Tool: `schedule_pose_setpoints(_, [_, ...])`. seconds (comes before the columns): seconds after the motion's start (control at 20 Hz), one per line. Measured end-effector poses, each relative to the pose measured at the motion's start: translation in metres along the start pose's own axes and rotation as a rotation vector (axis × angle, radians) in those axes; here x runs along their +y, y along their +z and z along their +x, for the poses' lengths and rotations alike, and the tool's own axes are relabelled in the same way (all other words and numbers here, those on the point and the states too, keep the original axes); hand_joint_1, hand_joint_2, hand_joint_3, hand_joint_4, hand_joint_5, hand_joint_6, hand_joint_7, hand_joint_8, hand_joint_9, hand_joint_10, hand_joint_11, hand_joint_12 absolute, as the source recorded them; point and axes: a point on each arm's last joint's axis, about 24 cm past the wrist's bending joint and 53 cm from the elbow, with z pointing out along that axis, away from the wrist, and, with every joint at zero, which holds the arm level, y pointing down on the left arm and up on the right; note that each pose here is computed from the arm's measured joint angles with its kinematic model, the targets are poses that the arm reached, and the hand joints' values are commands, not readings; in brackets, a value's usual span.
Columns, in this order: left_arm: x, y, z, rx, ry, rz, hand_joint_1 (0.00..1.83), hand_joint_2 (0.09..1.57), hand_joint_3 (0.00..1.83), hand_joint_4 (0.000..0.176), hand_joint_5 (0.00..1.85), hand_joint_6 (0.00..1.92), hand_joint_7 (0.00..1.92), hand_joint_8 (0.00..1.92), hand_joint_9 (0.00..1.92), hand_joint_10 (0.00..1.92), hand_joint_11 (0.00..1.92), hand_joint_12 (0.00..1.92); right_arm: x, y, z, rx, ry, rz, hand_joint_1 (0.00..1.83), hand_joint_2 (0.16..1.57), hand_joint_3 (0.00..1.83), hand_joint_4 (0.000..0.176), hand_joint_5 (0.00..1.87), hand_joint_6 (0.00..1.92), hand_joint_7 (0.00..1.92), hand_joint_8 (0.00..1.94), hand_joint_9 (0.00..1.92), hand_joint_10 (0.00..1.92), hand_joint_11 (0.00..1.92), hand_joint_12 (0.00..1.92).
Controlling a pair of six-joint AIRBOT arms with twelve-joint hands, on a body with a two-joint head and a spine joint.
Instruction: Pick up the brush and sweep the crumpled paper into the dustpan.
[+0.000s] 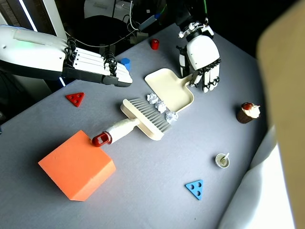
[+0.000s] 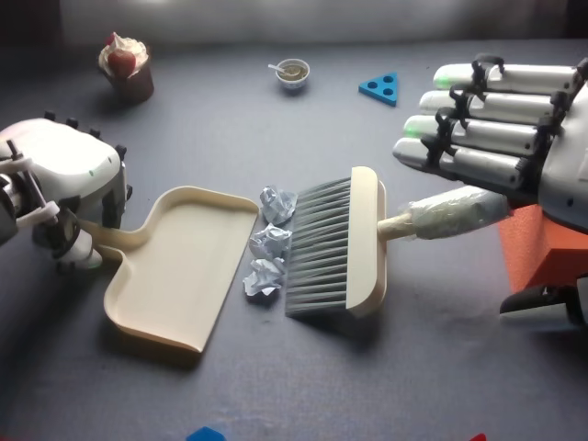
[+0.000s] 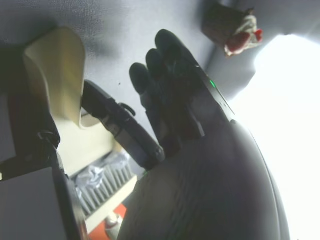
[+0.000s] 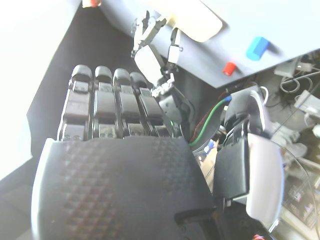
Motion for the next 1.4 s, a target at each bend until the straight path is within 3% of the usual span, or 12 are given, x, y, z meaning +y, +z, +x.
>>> schedule_pose_setpoints(0.2, [0.002,0.004,-0.015,-0.026,0.002,-0.007,1.11,0.99,0.0,0.173,1.34,0.34,0.71,0.0,0.61,0.0,0.63,0.0,0.002,0.001,0.018,0.044,-0.072,-0.009,0.85,0.95,0.0,0.0,0.02,0.01,0.0,0.0,0.0,0.0,0.0,0.0])
schedule_pose_setpoints(0.25, [0.001,0.005,-0.019,-0.033,0.005,-0.005,1.11,0.99,0.0,0.154,1.31,0.4,0.68,0.0,0.59,0.0,0.62,0.0,-0.001,0.001,0.023,0.056,-0.084,-0.005,0.92,0.95,0.0,0.0,0.04,0.01,0.0,0.0,0.0,0.0,0.0,0.0])
schedule_pose_setpoints(0.3, [0.001,0.007,-0.019,-0.034,0.005,-0.007,1.12,1.0,0.0,0.105,1.29,0.43,0.67,0.0,0.59,0.0,0.62,0.0,-0.003,0.002,0.022,0.053,-0.116,-0.005,0.95,0.95,0.0,0.0,0.05,0.01,0.0,0.0,0.0,0.0,0.0,0.0])
schedule_pose_setpoints(0.4, [-0.002,0.009,-0.016,-0.025,0.005,0.0,1.13,1.0,0.0,0.067,1.29,0.44,0.67,0.0,0.59,0.0,0.62,0.0,-0.006,0.002,0.009,-0.005,-0.161,-0.015,0.94,1.0,0.0,0.0,0.02,0.0,0.0,0.0,0.0,0.0,0.0,0.0])
schedule_pose_setpoints(0.55, [-0.007,0.013,-0.016,-0.025,-0.005,0.007,1.12,0.99,0.0,0.109,1.3,0.42,0.68,0.0,0.61,0.0,0.64,0.0,0.0,0.001,-0.019,-0.106,-0.159,-0.034,0.97,1.01,0.01,0.0,0.05,0.01,0.0,0.0,0.0,0.0,0.0,0.0])
schedule_pose_setpoints(0.6, [-0.008,0.015,-0.017,-0.03,-0.009,0.006,1.13,0.99,0.0,0.077,1.31,0.41,0.68,0.0,0.61,0.0,0.63,0.0,0.001,0.001,-0.026,-0.132,-0.161,-0.04,0.95,1.02,0.01,0.0,0.04,0.01,0.0,0.0,0.0,0.0,0.0,0.0])
schedule_pose_setpoints(0.65, [-0.009,0.017,-0.02,-0.038,-0.019,0.005,1.13,0.99,0.0,0.071,1.31,0.4,0.68,0.0,0.6,0.0,0.63,0.0,0.002,-0.001,-0.032,-0.156,-0.164,-0.045,0.95,1.01,0.01,0.0,0.05,0.01,0.0,0.0,0.0,0.0,0.0,0.0])
schedule_pose_setpoints(0.8, [-0.006,0.021,-0.033,-0.067,-0.028,-0.003,1.13,0.99,0.0,0.1,1.3,0.41,0.68,0.0,0.6,0.0,0.62,0.0,0.0,-0.001,-0.029,-0.14,-0.18,-0.037,0.93,1.01,0.0,0.0,0.05,0.0,0.0,0.0,0.0,0.0,0.0,0.0])
schedule_pose_setpoints(1.05, [-0.014,0.023,-0.043,-0.088,-0.043,0.01,1.14,0.99,0.0,0.065,1.33,0.37,0.69,0.0,0.6,0.0,0.62,0.0,0.001,-0.001,-0.024,-0.117,-0.081,0.006,0.89,1.02,0.01,0.0,0.02,0.0,0.0,0.0,0.0,0.0,0.0,0.0])
schedule_pose_setpoints(1.1, [-0.015,0.023,-0.045,-0.093,-0.047,0.012,1.13,0.99,0.0,0.089,1.33,0.36,0.68,0.0,0.6,0.0,0.63,0.0,0.001,0.0,-0.023,-0.117,-0.042,0.012,0.89,1.02,0.0,0.0,0.03,0.0,0.0,0.0,0.0,0.0,0.0,0.0])
schedule_pose_setpoints(1.35, [-0.021,0.022,-0.043,-0.09,-0.071,0.016,1.13,0.99,0.0,0.092,1.33,0.35,0.69,0.0,0.6,0.0,0.62,0.0,0.0,0.0,-0.021,-0.116,0.008,0.025,0.88,1.01,0.0,0.0,0.03,0.0,0.0,0.0,0.0,0.0,0.0,0.0])
schedule_pose_setpoints(1.4, [-0.022,0.022,-0.041,-0.086,-0.075,0.018,1.12,0.99,0.0,0.12,1.33,0.36,0.69,0.0,0.61,0.0,0.63,0.0,0.0,0.0,-0.022,-0.119,0.012,0.025,0.9,1.01,0.0,0.0,0.04,0.01,0.0,0.0,0.0,0.0,0.0,0.0])
